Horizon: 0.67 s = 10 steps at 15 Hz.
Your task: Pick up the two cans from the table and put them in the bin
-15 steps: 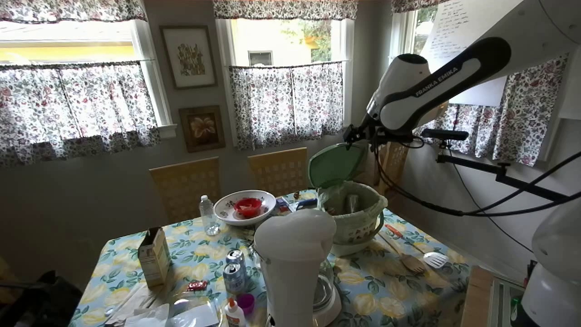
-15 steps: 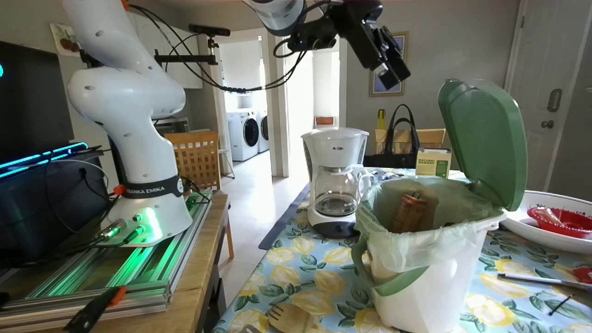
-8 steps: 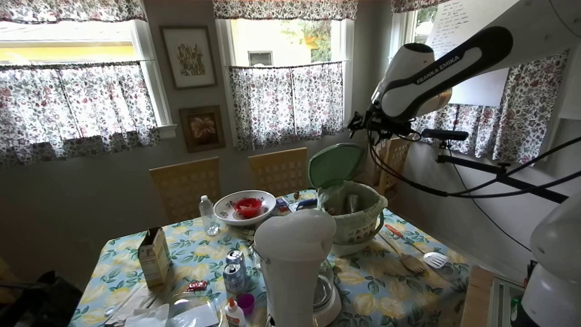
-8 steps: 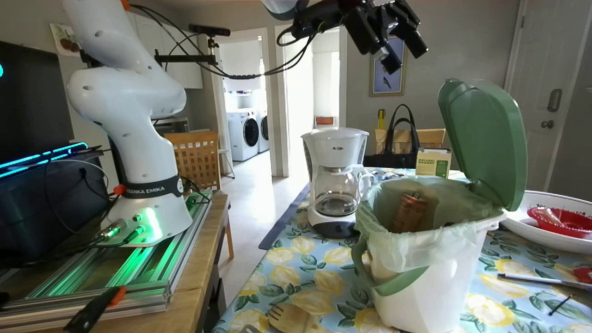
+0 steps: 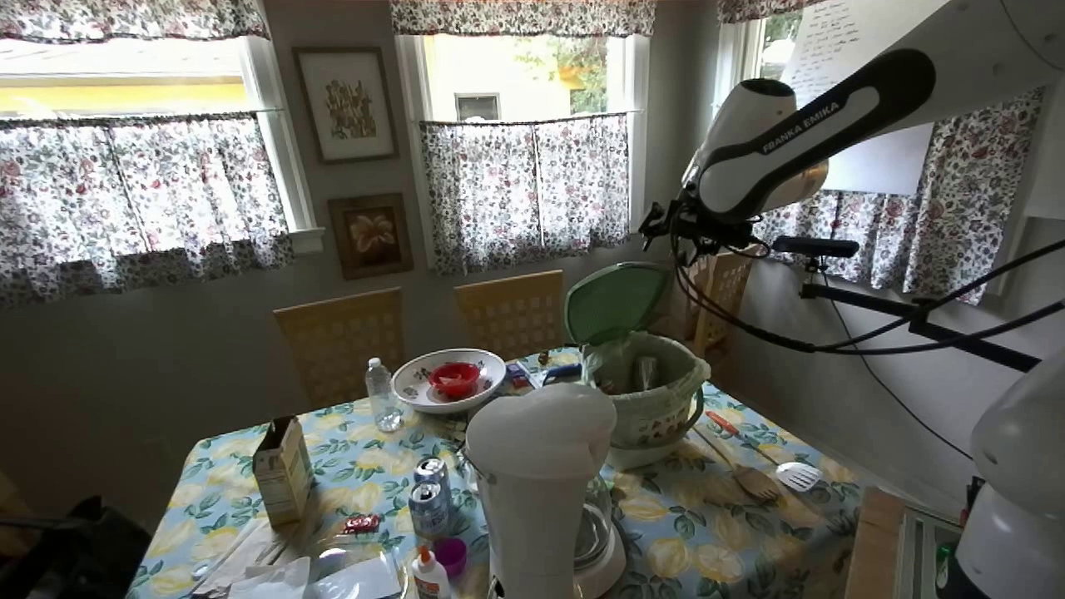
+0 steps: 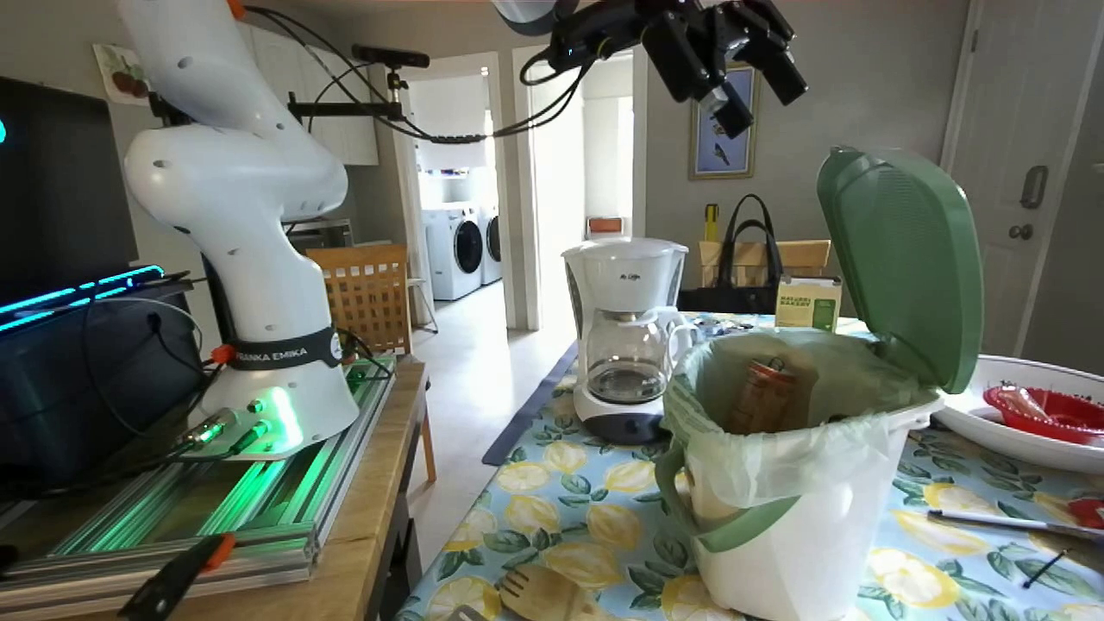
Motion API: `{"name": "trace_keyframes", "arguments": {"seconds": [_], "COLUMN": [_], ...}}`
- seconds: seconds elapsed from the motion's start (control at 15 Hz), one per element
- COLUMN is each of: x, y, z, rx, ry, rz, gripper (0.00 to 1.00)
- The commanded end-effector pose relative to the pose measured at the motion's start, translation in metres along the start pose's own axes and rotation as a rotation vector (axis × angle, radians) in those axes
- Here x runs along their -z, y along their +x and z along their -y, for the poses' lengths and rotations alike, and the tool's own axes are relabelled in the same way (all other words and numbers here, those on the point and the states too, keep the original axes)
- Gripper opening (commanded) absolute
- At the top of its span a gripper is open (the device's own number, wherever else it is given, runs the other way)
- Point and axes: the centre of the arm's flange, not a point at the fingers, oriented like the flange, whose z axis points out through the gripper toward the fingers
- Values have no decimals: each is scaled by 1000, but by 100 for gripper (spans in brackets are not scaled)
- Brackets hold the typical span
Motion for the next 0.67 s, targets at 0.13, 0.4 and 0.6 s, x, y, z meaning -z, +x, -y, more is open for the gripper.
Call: {"name": "trace_keyframes", "arguments": {"seconds": [0.13,0.4,0.6], "x": [-21,-26,-27], "y": [-26,-29,-19], "z": [23,32,32], "rx": [-60,-109,-173], "ry": [-19,-12,5], "rz": [-3,-57,-103], "gripper": [100,100,100]}}
